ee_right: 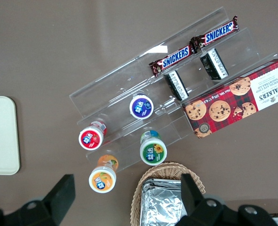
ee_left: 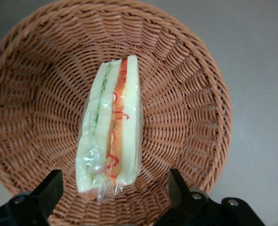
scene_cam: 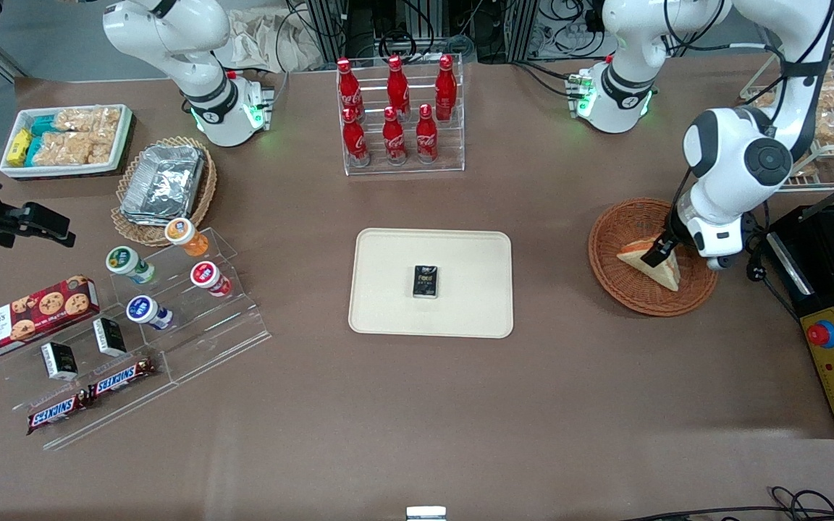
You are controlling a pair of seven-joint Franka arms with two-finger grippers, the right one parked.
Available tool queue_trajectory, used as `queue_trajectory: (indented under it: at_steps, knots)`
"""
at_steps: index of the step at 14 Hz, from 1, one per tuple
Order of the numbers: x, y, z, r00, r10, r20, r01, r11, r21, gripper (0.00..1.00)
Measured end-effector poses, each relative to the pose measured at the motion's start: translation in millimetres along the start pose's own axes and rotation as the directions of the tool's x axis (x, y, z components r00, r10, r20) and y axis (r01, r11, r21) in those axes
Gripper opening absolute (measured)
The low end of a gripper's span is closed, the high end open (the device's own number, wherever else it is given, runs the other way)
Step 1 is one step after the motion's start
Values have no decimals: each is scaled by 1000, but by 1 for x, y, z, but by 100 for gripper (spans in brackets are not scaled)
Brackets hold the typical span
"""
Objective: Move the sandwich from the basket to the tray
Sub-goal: 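Close the left gripper on the sandwich's upright edge, then lift the sandwich up out of the basket with the left gripper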
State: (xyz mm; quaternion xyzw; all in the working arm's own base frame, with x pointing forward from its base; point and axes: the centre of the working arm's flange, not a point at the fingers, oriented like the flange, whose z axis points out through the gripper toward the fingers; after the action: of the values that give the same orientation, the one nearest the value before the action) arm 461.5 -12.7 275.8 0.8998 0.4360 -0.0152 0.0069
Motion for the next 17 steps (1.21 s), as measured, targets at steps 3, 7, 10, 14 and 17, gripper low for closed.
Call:
queue_trajectory:
  at_steps: [3,7,10,14,17]
  knots:
    - [8,-11,26,1000,-26,0,26,1000,-2,100]
    - [10,-12,34,1000,-29,2,29,1000,0,87]
    - [10,-11,34,1000,-25,0,25,1000,-3,54]
    - [9,-5,24,1000,18,-22,-18,1000,3,37]
    - [17,8,-13,998,57,-33,-55,998,39,25]
